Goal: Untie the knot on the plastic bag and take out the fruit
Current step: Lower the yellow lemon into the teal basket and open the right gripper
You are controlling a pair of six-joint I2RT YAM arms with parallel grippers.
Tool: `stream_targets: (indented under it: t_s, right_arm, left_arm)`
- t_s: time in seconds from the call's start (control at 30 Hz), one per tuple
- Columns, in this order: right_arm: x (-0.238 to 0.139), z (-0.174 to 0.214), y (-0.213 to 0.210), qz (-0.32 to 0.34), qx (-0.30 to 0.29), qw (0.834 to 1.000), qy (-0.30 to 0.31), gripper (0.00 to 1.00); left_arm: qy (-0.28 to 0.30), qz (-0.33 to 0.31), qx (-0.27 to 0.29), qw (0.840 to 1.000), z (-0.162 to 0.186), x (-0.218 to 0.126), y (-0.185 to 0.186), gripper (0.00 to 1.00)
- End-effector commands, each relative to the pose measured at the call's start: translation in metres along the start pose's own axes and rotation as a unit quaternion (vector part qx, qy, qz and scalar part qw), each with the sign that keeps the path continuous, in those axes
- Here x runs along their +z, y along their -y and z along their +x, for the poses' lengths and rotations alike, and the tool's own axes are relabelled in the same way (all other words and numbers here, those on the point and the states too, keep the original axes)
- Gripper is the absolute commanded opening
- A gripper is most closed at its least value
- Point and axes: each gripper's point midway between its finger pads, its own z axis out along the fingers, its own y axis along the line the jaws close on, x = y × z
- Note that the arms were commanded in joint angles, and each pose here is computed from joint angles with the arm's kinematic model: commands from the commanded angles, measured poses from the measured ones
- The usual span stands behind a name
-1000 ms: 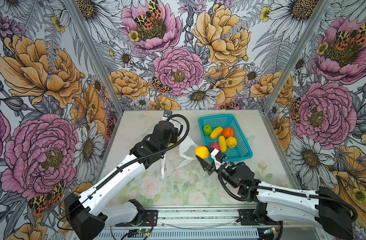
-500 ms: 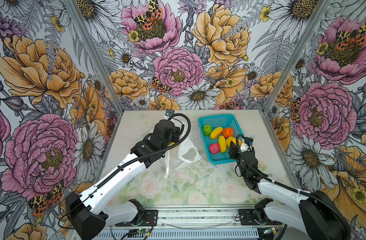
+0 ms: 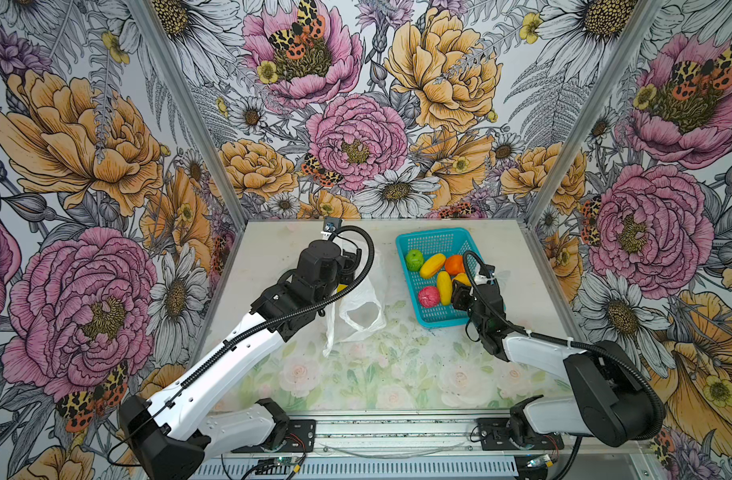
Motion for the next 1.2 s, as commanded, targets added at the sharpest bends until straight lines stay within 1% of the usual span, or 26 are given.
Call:
stream_targets:
  t_s: [0.0, 0.1, 0.17, 0.2, 0.23, 0.3, 0.4, 0.47, 0.53, 0.7, 1.0, 1.17]
  right_arm:
    - [0.001, 0.013, 0.005, 0.002, 0.015, 0.999, -0.030, 0.28]
    - [-0.005, -0.002, 0.007, 0.015, 0.014, 1.000, -0.021, 0.34]
    - [-0.006, -0.010, 0.008, 0.030, 0.004, 0.999, -0.028, 0.41]
    - [-0.005, -0.013, 0.007, 0.035, -0.009, 0.999, -0.041, 0.41]
    - [-0.003, -0.012, 0.009, 0.048, -0.019, 0.997, -0.059, 0.38]
    - [0.001, -0.010, 0.011, 0.066, -0.031, 0.994, -0.080, 0.36]
    - [0.005, 0.000, 0.015, 0.075, -0.033, 0.992, -0.099, 0.31]
    - [0.004, 0.003, 0.015, 0.073, -0.032, 0.991, -0.106, 0.31]
    - [0.004, 0.004, 0.016, 0.075, -0.033, 0.991, -0.109, 0.36]
    - [0.004, 0.009, 0.014, 0.071, -0.035, 0.989, -0.121, 0.42]
    - [-0.006, 0.005, 0.026, 0.087, -0.020, 0.990, -0.105, 0.60]
    - [-0.006, 0.003, 0.028, 0.087, -0.009, 0.991, -0.101, 0.66]
  left_arm:
    - [0.003, 0.002, -0.009, 1.000, -0.001, 0.003, -0.001, 0.00]
    - [0.002, 0.001, -0.007, 1.000, 0.000, 0.004, -0.001, 0.00]
    - [0.001, 0.001, -0.007, 1.000, 0.000, 0.005, 0.000, 0.00]
    - [0.001, 0.003, -0.006, 1.000, 0.000, 0.005, 0.001, 0.00]
    - [0.002, 0.004, -0.007, 1.000, -0.001, 0.004, 0.001, 0.00]
    - [0.000, 0.005, -0.007, 1.000, 0.001, 0.004, 0.001, 0.00]
    - [0.001, 0.006, -0.007, 1.000, 0.001, 0.002, 0.000, 0.00]
    - [0.004, 0.005, -0.009, 1.000, 0.000, 0.000, -0.001, 0.00]
    - [0.005, 0.005, -0.010, 1.000, 0.000, 0.000, -0.001, 0.00]
    - [0.000, 0.005, -0.008, 1.000, 0.002, 0.003, 0.000, 0.00]
    - [0.000, 0.001, -0.006, 1.000, 0.001, 0.004, 0.000, 0.00]
    - [-0.001, 0.001, -0.005, 1.000, 0.001, 0.005, 0.000, 0.00]
